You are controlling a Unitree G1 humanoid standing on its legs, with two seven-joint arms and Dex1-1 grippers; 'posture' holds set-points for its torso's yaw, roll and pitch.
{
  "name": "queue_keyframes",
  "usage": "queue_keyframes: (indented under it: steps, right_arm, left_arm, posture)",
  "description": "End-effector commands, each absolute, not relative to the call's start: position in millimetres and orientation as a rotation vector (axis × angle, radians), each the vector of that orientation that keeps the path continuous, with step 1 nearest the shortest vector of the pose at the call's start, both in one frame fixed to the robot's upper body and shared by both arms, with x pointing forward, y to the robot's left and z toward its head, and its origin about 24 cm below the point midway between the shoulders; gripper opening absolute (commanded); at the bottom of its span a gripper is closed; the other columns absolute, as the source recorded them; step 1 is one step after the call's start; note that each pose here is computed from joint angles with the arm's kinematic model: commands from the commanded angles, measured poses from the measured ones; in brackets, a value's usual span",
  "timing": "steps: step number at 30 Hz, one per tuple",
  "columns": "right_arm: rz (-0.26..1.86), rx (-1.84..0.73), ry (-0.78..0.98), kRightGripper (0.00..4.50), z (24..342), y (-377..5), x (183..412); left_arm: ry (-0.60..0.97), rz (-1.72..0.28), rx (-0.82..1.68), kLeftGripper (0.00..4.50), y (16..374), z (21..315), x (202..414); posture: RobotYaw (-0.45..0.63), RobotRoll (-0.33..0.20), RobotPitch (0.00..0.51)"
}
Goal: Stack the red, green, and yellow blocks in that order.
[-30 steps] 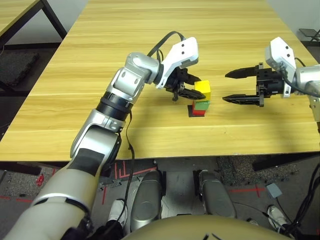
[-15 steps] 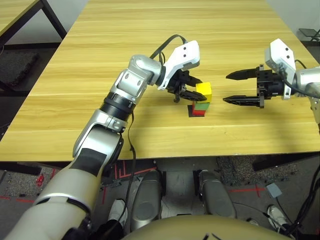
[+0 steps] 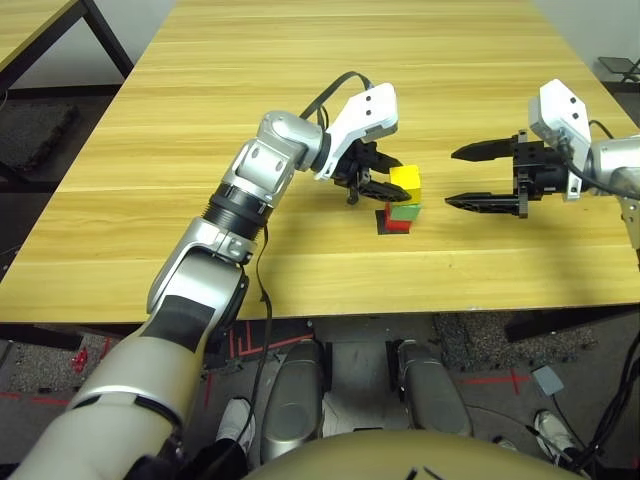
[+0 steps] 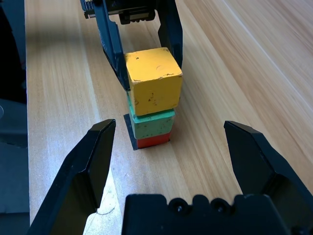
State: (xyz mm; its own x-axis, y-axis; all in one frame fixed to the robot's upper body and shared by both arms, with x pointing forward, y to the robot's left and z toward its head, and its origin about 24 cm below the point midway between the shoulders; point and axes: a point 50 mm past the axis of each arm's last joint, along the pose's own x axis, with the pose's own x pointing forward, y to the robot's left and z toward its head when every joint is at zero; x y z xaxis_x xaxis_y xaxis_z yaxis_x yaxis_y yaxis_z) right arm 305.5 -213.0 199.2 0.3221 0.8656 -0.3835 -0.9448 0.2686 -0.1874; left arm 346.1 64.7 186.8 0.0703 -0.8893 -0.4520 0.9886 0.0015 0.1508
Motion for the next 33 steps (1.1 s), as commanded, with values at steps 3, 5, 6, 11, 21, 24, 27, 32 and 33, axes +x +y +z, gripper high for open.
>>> queue_keyframes:
  steps: [3,5,6,11,21,24,27,32,33]
  right_arm:
    - [1.223,-0.404,0.215,4.5,200,-217,304]
    - [1.222,-0.403,0.217,4.5,200,-217,304]
    - [1.222,-0.404,0.217,4.5,200,-217,304]
    - [1.221,-0.402,0.214,4.5,200,-217,304]
    - [1.216,-0.401,0.215,4.5,200,-218,305]
    - [1.203,-0.405,0.214,4.5,203,-223,306]
    - [1.157,-0.401,0.205,4.5,209,-231,308]
    - [0.916,-0.279,0.125,4.5,225,-260,320]
    - [0.839,-0.249,0.105,4.5,226,-270,323]
  left_arm:
    - [0.254,-1.524,0.509,2.04,57,191,343]
    - [0.252,-1.526,0.507,2.04,56,192,342]
    - [0.253,-1.526,0.508,2.04,56,192,342]
    - [0.263,-1.517,0.507,2.04,57,189,344]
    - [0.253,-1.519,0.501,3.3,60,193,341]
    - [0.189,-1.521,0.432,4.25,63,208,332]
    - [0.096,-1.45,0.318,4.48,75,231,320]
    - [-0.148,-1.041,0.024,4.48,126,255,310]
    - [-0.186,-0.928,-0.029,4.48,139,253,308]
  posture:
    - [0.13,-0.009,0.135]
    - [0.13,-0.008,0.134]
    - [0.13,-0.008,0.134]
    - [0.13,-0.008,0.133]
    - [0.14,-0.017,0.122]
    - [0.15,-0.025,0.112]
    - [0.15,-0.029,0.104]
    - [0.17,-0.048,0.092]
    - [0.18,-0.049,0.093]
